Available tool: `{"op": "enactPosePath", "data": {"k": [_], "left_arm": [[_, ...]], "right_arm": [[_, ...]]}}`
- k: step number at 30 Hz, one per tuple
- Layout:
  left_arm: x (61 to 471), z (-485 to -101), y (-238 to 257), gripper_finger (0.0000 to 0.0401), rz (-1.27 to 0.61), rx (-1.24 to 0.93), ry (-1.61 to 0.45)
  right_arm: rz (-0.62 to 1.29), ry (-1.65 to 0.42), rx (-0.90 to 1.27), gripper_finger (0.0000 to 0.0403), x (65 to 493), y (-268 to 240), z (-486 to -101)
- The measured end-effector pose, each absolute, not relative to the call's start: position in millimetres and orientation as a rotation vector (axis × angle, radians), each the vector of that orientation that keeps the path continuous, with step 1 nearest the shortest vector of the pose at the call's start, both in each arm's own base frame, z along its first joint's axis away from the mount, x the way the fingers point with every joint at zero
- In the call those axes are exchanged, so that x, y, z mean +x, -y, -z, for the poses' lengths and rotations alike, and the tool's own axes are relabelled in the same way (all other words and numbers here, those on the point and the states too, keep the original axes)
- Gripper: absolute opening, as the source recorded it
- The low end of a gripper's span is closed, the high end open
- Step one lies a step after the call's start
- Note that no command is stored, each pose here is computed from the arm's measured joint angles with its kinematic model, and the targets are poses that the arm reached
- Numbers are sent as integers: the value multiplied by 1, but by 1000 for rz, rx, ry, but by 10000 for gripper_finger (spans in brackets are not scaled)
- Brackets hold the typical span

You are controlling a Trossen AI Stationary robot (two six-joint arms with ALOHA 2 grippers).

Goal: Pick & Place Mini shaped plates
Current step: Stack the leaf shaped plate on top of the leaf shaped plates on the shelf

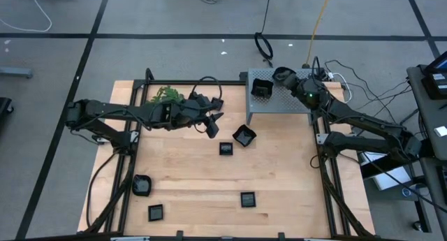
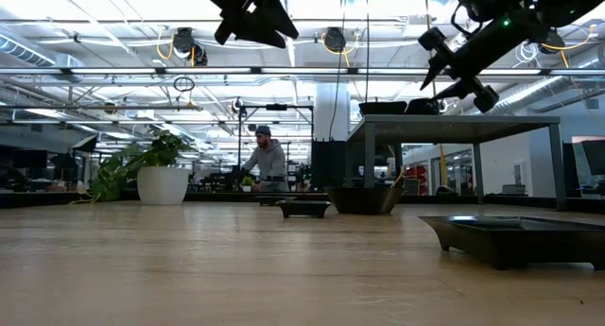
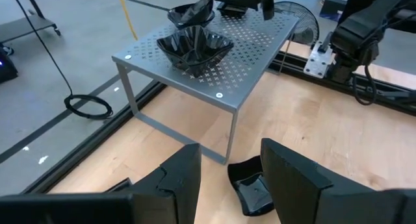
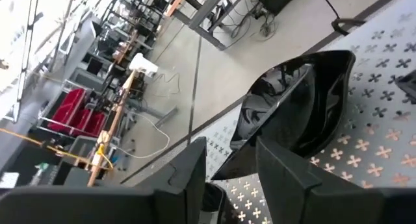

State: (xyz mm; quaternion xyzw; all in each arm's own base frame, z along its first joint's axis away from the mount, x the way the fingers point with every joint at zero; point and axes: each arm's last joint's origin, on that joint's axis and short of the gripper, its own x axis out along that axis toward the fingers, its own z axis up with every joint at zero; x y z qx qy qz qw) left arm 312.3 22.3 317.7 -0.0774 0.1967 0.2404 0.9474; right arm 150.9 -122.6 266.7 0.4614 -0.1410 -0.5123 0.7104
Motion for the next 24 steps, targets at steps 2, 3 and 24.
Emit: {"op": "enactPosePath", "data": {"k": [2,3,24], "left_arm": [[312,-318,-21,164,-485,-156,-401],[312,-318,-20,164,-482,-156,-401],[313,-318,-15,164,-473,-158,-398]], "right_arm": [[1125,287,1002,119,151,122,-267],[1112,275,995,118,151,121,-267],[896,-208,-77,102,130,102,-295]]}}
